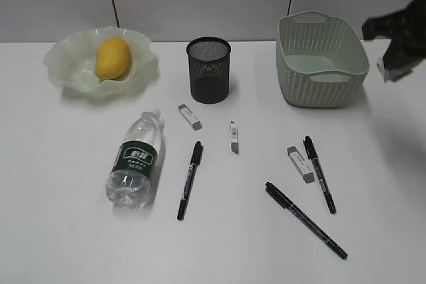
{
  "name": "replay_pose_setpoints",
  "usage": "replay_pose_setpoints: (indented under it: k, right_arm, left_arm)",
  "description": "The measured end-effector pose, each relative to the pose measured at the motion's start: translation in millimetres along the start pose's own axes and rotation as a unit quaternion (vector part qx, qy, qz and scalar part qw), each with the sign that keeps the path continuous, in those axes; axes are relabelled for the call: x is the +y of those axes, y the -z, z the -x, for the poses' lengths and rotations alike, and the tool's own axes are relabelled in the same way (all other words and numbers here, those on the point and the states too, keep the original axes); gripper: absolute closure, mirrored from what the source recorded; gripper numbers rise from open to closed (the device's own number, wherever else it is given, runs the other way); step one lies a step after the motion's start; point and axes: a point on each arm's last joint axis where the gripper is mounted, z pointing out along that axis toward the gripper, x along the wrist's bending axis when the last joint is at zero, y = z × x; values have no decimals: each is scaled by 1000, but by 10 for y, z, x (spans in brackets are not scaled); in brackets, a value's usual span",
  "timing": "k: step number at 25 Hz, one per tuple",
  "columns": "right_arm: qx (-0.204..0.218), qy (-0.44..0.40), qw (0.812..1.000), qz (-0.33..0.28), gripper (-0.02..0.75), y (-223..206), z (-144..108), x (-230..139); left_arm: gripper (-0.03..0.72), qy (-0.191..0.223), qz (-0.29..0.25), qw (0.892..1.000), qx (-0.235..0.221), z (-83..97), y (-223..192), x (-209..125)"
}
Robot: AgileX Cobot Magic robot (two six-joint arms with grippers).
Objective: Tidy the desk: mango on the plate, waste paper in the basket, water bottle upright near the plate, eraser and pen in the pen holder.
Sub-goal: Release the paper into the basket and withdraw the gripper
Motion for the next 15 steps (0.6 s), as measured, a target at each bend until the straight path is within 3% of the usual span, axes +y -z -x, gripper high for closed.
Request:
replay_pose_setpoints:
  k: [4, 8, 15]
  right_arm:
    - [8, 10, 998, 66, 724, 203, -60, 492]
    - [9, 12, 997, 82, 724, 111, -111, 870]
    - [17, 3, 999, 39, 724, -608, -184, 1117]
  left_arm:
    - [190, 0, 0, 1000, 0, 0, 0, 0]
    - [190, 0, 0, 1000, 0, 0, 0, 0]
    - [190, 0, 0, 1000, 0, 0, 0, 0]
